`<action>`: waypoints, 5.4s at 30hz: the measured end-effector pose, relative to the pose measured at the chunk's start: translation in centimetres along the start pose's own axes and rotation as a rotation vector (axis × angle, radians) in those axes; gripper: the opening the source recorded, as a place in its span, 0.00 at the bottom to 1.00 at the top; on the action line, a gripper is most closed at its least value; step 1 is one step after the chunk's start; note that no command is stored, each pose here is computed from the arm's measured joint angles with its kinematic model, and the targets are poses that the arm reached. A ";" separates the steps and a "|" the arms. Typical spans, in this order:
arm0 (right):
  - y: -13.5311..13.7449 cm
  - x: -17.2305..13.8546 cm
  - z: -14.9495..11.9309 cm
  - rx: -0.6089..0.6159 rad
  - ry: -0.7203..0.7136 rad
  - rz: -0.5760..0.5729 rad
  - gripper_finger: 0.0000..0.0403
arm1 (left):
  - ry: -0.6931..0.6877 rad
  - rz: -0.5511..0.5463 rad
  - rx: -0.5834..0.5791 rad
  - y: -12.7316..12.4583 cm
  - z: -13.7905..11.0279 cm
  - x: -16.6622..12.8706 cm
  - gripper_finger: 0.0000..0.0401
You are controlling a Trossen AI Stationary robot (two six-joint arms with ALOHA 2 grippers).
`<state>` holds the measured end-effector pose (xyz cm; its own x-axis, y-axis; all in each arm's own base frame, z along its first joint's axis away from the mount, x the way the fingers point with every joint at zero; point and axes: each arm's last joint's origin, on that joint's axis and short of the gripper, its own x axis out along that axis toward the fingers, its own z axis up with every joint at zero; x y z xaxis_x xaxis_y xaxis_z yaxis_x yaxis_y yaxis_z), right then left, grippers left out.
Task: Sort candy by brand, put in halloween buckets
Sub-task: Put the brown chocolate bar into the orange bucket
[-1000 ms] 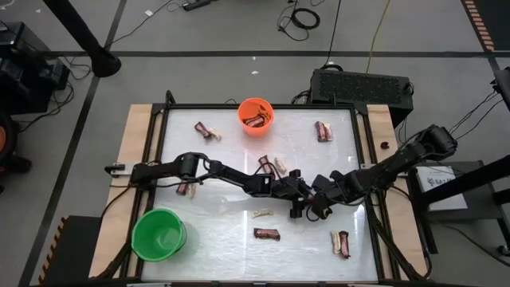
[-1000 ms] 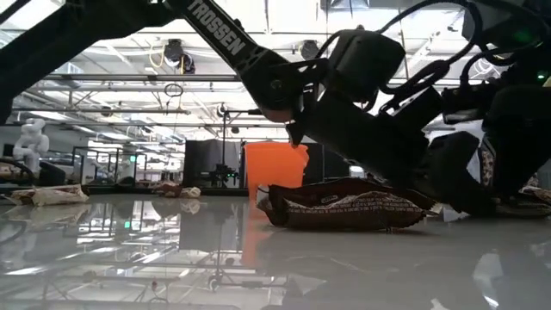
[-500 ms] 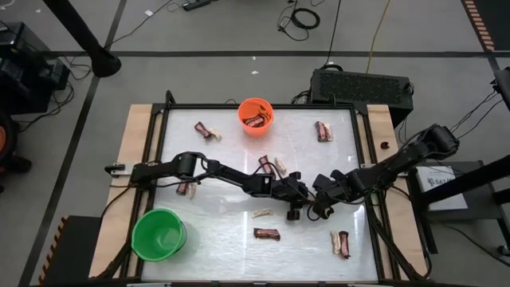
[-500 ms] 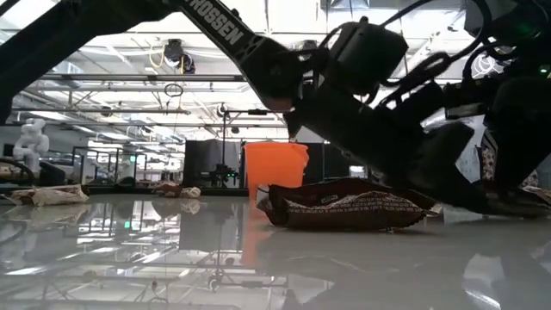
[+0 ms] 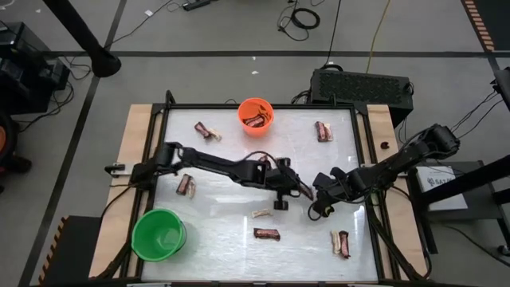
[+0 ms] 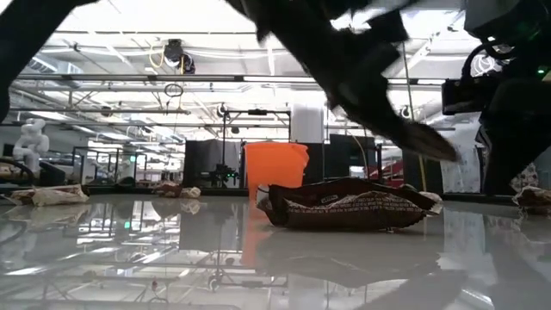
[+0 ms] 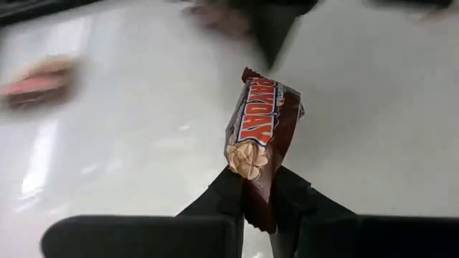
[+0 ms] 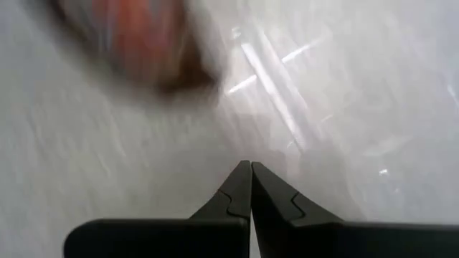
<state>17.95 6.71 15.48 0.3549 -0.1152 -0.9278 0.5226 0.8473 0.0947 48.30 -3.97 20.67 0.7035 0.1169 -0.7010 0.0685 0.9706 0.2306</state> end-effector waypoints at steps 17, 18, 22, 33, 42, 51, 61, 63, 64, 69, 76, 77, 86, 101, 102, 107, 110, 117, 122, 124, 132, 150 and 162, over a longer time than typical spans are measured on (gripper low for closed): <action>1.3 -0.3 1.9 -0.186 -0.317 0.000 0.00 | 0.256 0.480 -0.271 19.7 -3.9 -13.3 0.10; 1.3 -0.3 1.9 -0.193 -0.315 0.000 0.00 | 0.252 0.440 -0.331 20.9 -4.7 -13.3 0.10; 1.2 -0.3 1.8 -0.210 -0.304 -0.009 0.00 | 0.276 0.322 -0.499 24.3 -7.6 -12.1 0.10; 1.2 -0.3 1.9 -0.319 -0.309 -0.030 0.00 | 0.339 0.309 -0.485 24.9 -9.0 -10.1 0.21; 0.8 -0.2 2.4 -0.370 -0.314 -0.054 0.00 | 0.440 0.247 -0.465 22.8 -7.3 -11.8 0.40; 0.7 -0.1 3.3 -0.434 -0.357 -0.060 0.00 | 0.830 0.123 -0.613 17.0 -6.6 -15.1 0.41; 0.5 -0.1 3.4 -0.453 -0.349 -0.067 0.00 | 1.089 0.005 -0.445 6.9 -9.6 -12.6 0.41; 0.5 -0.1 3.4 -0.461 -0.348 -0.069 0.00 | 1.146 -0.017 -0.378 5.5 -10.7 -12.5 0.41; 0.5 -0.1 3.4 -0.466 -0.349 -0.069 0.00 | 1.171 -0.029 -0.345 4.8 -11.3 -12.5 0.41; 0.6 -0.1 3.5 -0.481 -0.355 -0.069 0.00 | 1.303 -0.040 -0.264 2.8 -14.8 -12.5 0.41; 0.9 -0.2 3.8 -0.506 -0.396 -0.051 0.00 | 1.233 -0.038 -0.279 2.9 -18.1 -13.5 0.41; 0.9 -0.2 3.8 -0.507 -0.400 -0.049 0.00 | 1.232 -0.025 -0.279 3.1 -18.5 -13.6 0.41; 1.0 -0.3 3.9 -0.496 -0.406 -0.043 0.00 | 1.209 -0.019 -0.309 3.1 -21.1 -13.0 0.41; 1.0 -0.2 3.8 -0.455 -0.391 -0.008 0.00 | 1.185 -0.041 -0.313 3.1 -21.8 -12.5 0.41; 1.0 -0.2 3.8 -0.455 -0.391 -0.008 0.00 | 1.184 -0.045 -0.319 3.1 -22.0 -12.5 0.41; 1.0 -0.2 3.8 -0.455 -0.391 -0.008 0.00 | 1.192 -0.058 -0.349 3.2 -23.3 -12.2 0.41; 1.0 -0.2 3.8 -0.459 -0.391 -0.010 0.00 | 1.176 -0.054 -0.360 3.4 -23.4 -12.0 0.41; 1.2 -0.3 4.0 -0.464 -0.409 -0.004 0.00 | 1.180 -0.055 -0.358 3.4 -23.4 -12.1 0.20; 1.3 -0.4 4.1 -0.470 -0.423 0.003 0.00 | 1.181 -0.047 -0.353 3.4 -23.4 -12.1 0.02; 1.3 -0.4 4.1 -0.470 -0.423 0.002 0.00 | 1.182 -0.035 -0.345 3.4 -23.4 -12.1 0.02; 1.3 -0.4 4.1 -0.478 -0.424 0.000 0.00 | 1.167 0.017 -0.350 3.9 -22.1 -12.3 0.01; 1.3 -0.4 4.1 -0.474 -0.423 0.000 0.00 | 1.145 0.094 -0.406 4.4 -20.5 -12.6 0.44; 1.3 -0.4 4.1 -0.467 -0.423 0.002 0.00 | 1.221 0.111 -0.515 3.8 -23.2 -12.5 0.65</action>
<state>21.65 5.71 17.41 0.6812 -0.2273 -0.6959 0.1616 0.9738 -0.1599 23.39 3.16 14.65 -0.4125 0.0497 -0.9096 -0.4123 0.8802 0.2351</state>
